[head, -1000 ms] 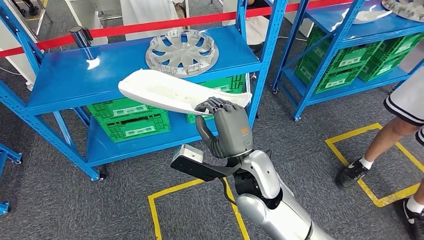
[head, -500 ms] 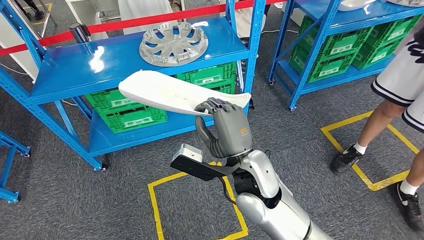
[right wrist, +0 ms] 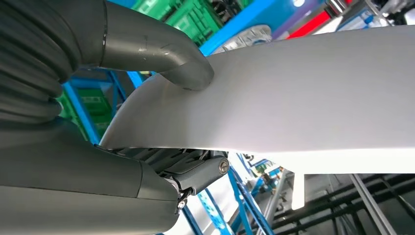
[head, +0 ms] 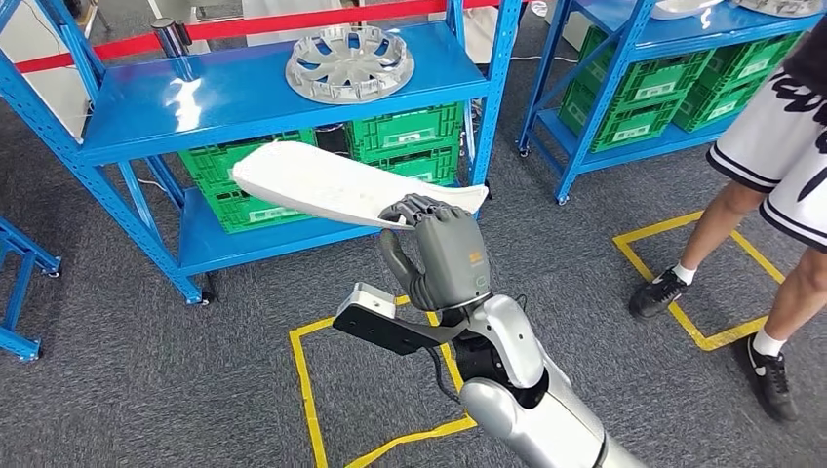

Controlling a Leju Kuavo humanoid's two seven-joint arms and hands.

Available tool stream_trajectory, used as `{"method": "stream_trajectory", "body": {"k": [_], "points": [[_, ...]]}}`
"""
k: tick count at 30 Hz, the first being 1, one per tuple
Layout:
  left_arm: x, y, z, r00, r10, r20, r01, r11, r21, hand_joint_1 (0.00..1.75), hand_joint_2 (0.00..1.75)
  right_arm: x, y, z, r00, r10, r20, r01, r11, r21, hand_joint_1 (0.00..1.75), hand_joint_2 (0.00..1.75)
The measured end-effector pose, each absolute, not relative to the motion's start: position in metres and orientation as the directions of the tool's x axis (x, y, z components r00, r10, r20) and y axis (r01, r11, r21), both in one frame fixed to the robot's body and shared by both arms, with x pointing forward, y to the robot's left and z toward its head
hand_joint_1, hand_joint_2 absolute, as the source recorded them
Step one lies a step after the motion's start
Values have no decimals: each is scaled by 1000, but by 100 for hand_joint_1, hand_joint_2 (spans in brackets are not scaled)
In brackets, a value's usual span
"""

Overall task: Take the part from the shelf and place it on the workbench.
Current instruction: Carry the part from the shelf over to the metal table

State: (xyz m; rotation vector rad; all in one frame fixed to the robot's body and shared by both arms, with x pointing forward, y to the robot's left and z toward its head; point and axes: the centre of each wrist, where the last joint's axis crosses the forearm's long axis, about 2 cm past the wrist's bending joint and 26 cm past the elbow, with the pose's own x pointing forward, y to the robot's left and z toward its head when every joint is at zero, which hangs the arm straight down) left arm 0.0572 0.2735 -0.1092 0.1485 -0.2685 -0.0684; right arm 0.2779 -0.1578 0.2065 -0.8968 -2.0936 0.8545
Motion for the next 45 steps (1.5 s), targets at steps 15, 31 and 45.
{"method": "stream_trajectory", "body": {"k": [15, 31, 45], "points": [[55, 273, -110, 953, -90, 290, 53, 990, 132, 0, 175, 272, -159, 199, -507, 789, 348, 323, 548, -772, 175, 175], [59, 273, -109, 950, -94, 297, 59, 990, 126, 0, 175, 270, -162, 199, -506, 798, 328, 316, 525, -790, 175, 175], [54, 270, -110, 957, -55, 285, 21, 992, 121, 0, 175, 278, -159, 203, -547, 787, 287, 278, 494, -824, 175, 175]]}}
